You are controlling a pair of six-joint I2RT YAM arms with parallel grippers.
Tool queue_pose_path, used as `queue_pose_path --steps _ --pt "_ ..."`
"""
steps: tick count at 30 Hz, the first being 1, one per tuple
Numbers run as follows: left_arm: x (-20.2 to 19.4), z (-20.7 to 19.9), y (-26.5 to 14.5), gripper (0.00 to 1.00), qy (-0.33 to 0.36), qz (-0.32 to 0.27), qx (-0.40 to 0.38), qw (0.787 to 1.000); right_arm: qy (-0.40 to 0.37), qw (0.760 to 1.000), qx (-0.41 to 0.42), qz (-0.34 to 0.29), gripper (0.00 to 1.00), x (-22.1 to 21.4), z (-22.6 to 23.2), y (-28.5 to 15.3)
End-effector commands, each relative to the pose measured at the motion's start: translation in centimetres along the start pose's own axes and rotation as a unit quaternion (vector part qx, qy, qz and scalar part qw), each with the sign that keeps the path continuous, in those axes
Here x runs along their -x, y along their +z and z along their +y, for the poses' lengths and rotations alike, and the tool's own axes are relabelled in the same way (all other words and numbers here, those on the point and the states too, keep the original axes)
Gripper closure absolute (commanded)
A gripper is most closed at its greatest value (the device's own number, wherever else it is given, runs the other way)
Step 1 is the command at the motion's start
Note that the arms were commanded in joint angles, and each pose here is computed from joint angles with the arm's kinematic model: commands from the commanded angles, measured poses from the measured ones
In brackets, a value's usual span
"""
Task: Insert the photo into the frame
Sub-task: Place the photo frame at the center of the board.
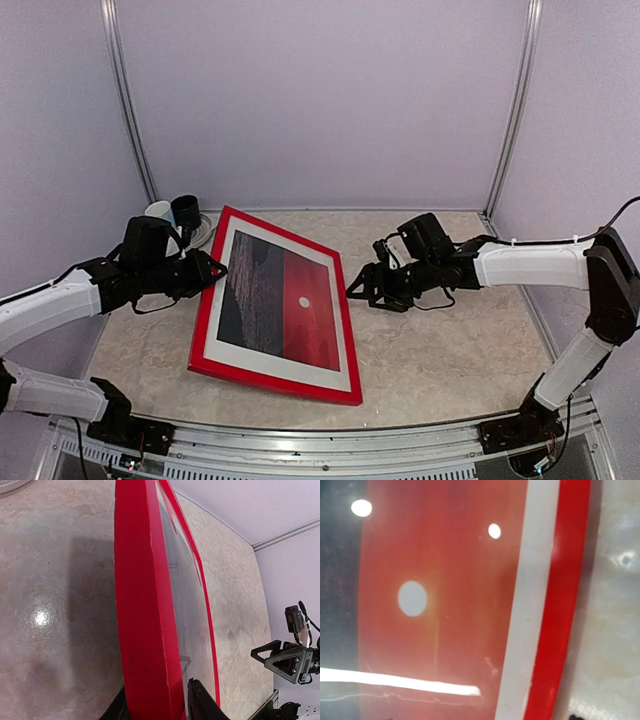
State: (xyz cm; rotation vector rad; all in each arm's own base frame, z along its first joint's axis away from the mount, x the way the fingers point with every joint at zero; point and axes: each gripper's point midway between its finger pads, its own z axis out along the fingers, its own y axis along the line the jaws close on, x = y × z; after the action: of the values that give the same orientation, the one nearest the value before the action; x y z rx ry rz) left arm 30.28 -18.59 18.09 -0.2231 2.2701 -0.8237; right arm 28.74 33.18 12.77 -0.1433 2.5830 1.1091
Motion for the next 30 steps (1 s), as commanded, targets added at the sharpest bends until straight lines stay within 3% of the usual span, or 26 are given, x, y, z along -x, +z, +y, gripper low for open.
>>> queue_pose_path --steps 1,11,22,30 --pt "1.9 -2.0 -0.5 0.65 -0.008 -0.052 -0.051 0.997 -0.02 0.999 -0.013 -0.022 0.25 0.6 0.3 -2.2" --pt "-0.5 -0.7 1.0 0.66 -0.032 -0.054 -0.041 0.997 -0.081 0.997 -0.014 -0.013 0.24 -1.3 1.5 -5.6" --pt "-2.7 -0.1 3.4 0.65 -0.045 -0.053 -0.013 0.997 -0.131 0.99 -0.011 0.045 0.24 -7.6 2.3 -5.7" --pt "-4.0 1.0 4.6 0.65 -0.057 -0.057 0.004 0.997 -0.16 0.984 0.036 0.069 0.24 -11.4 4.1 -7.3"
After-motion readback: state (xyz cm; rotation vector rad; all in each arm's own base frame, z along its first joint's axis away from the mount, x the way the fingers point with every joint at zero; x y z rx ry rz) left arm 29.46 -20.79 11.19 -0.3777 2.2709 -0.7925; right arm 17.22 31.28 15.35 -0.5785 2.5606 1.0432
